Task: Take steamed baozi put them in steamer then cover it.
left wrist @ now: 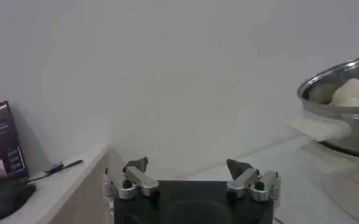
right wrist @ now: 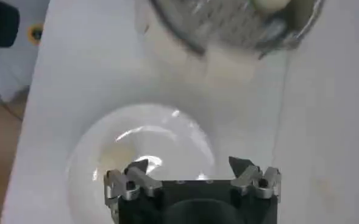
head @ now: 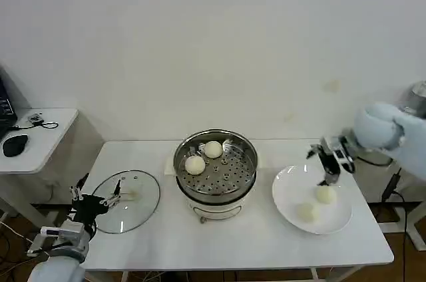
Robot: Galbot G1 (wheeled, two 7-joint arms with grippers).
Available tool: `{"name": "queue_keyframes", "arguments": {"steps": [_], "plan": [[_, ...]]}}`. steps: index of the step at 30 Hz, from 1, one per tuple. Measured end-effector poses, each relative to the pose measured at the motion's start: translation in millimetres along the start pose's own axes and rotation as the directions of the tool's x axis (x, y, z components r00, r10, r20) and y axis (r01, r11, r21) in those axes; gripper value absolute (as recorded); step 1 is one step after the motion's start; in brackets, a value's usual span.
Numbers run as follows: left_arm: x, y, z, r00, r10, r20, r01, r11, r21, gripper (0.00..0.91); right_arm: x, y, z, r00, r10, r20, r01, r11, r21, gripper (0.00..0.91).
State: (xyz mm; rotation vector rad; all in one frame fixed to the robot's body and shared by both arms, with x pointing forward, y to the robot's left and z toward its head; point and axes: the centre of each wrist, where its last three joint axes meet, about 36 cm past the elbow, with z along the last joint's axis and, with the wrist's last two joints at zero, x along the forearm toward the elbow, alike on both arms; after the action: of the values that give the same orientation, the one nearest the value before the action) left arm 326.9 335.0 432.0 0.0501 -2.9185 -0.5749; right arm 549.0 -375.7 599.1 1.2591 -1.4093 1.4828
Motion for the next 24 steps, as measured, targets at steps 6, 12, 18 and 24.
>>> {"name": "queue_keyframes", "arguments": {"steps": [6, 12, 18, 24], "plan": [[1.2, -1.1, 0.8, 1.000, -0.001, -0.004, 0.001, 1.000, -0.005, 0.907, -34.5, 28.1, 15.7, 0.999, -0.031, -0.013, 0.030, 0.999, -0.030, 0.907], [3.2, -2.9, 0.6, 1.000, 0.002, -0.005, -0.002, 1.000, -0.014, 0.907, -67.0, 44.0, 22.5, 0.999, -0.051, -0.019, 0.050, 0.997, -0.053, 0.907], [3.5, -2.6, -0.2, 1.000, -0.003, -0.007, 0.003, 1.000, -0.016, 0.907, -92.8, 48.9, 23.2, 0.998, -0.058, -0.018, 0.057, 0.996, -0.068, 0.907], [4.1, -3.6, 2.5, 1.000, -0.005, -0.015, 0.005, 1.000, -0.018, 0.907, -113.7, 46.7, 21.9, 0.997, -0.073, -0.009, 0.072, 0.994, -0.085, 0.907]]}}
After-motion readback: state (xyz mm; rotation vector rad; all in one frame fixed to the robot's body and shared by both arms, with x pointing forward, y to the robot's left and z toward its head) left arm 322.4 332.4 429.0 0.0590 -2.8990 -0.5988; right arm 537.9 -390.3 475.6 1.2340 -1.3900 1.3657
